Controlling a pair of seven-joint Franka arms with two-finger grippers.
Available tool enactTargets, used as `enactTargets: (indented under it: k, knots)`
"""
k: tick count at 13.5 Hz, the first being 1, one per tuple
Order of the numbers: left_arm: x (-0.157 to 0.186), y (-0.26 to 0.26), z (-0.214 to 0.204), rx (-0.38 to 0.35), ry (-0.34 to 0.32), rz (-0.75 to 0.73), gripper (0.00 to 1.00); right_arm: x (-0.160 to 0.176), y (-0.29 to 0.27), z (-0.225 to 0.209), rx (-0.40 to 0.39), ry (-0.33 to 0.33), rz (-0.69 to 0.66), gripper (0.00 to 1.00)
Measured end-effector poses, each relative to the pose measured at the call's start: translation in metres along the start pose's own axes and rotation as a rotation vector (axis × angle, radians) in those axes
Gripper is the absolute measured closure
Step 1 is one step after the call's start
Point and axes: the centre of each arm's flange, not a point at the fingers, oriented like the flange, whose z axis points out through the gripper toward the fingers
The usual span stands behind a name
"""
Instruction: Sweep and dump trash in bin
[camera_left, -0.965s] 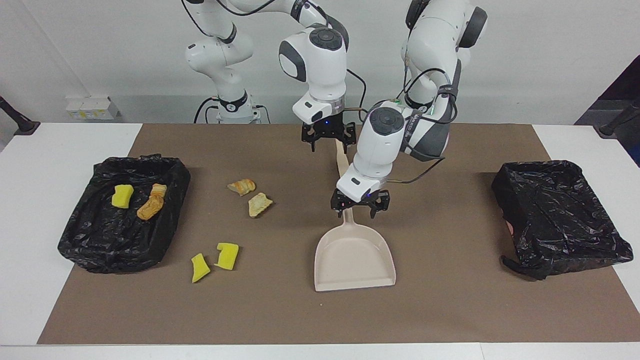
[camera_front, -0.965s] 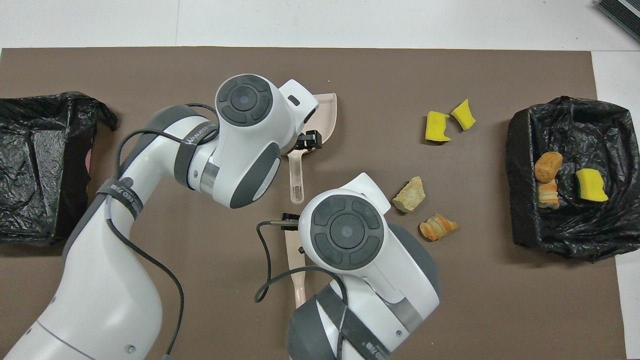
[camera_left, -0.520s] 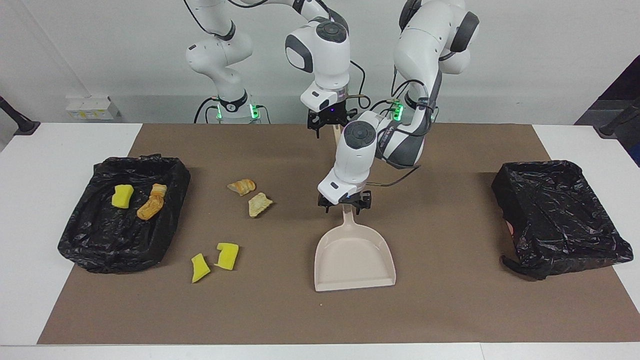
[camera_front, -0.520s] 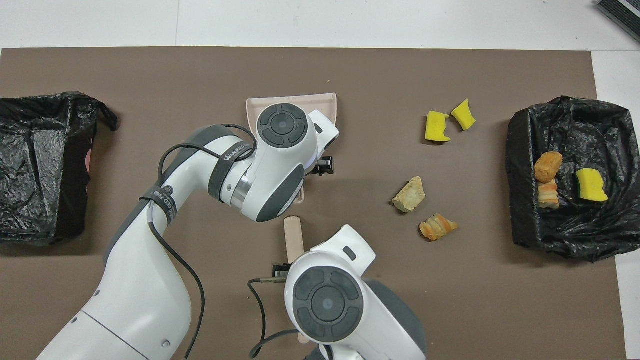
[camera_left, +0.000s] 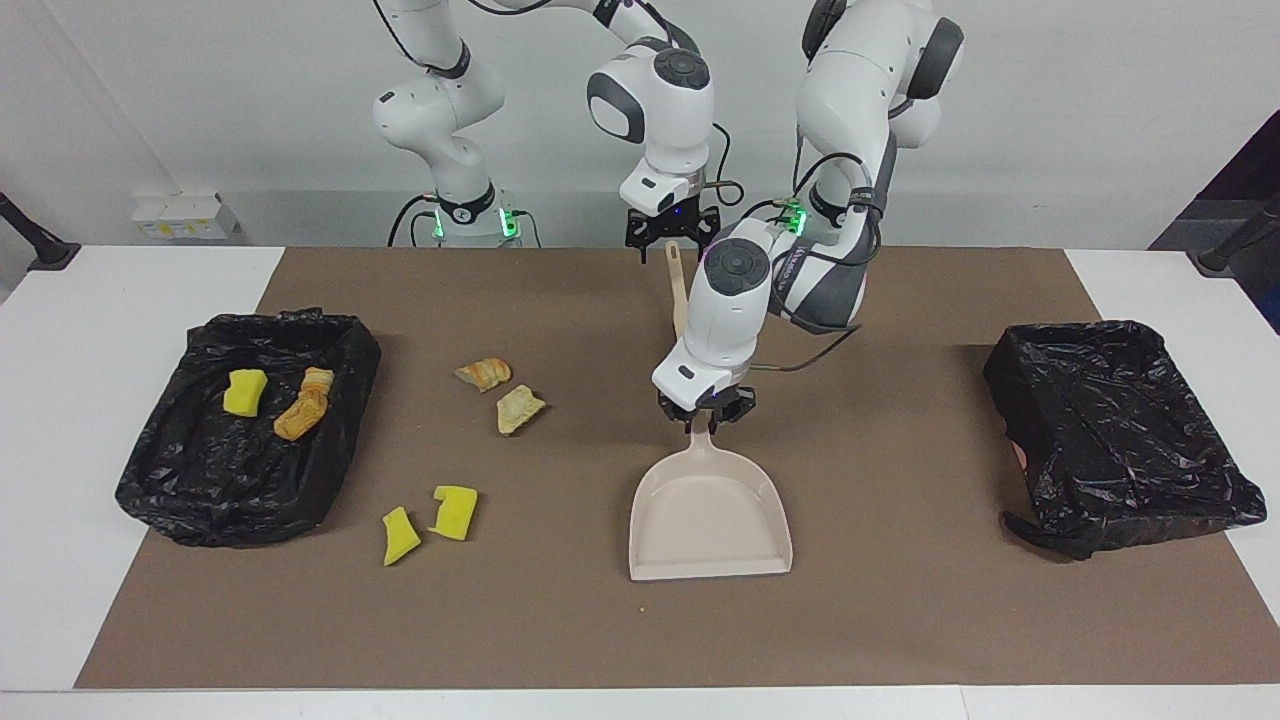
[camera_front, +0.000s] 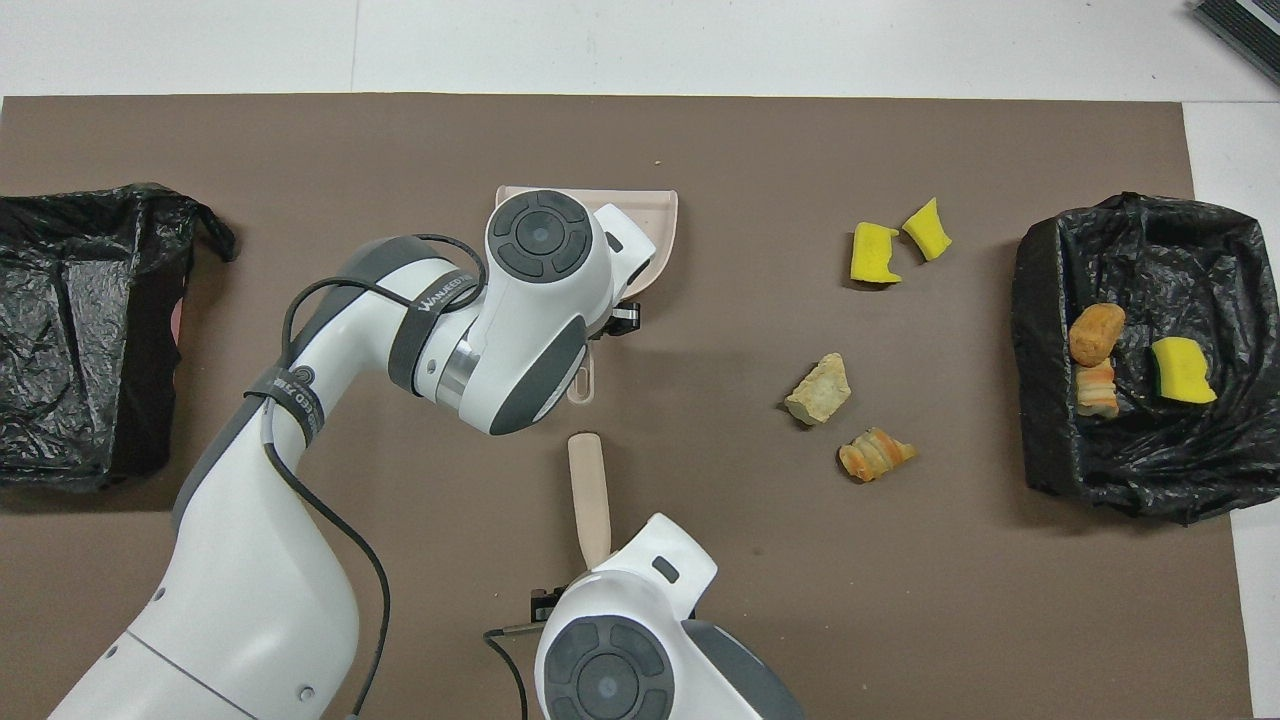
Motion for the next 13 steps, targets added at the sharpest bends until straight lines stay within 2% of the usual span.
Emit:
enactTargets:
  k: [3,5,9,13]
  knots:
    - [0.009,-0.017,-0.013,0.041,0.038,0.177,0.69,-0.021,-0.013,0.028,0.049,0.005,-0.023,0.00]
    - [0.022,-0.051,-0.035,0.054,0.056,0.345,0.69,-0.029,-0.018,0.051,0.052,0.001,-0.039,0.00]
    - [0.034,-0.129,-0.078,0.086,0.023,0.687,0.69,-0.032,-0.019,0.069,0.034,-0.020,-0.043,0.01]
    - [0.027,-0.155,-0.091,0.086,-0.051,0.973,0.69,-0.034,-0.017,0.077,0.021,-0.032,-0.044,0.10]
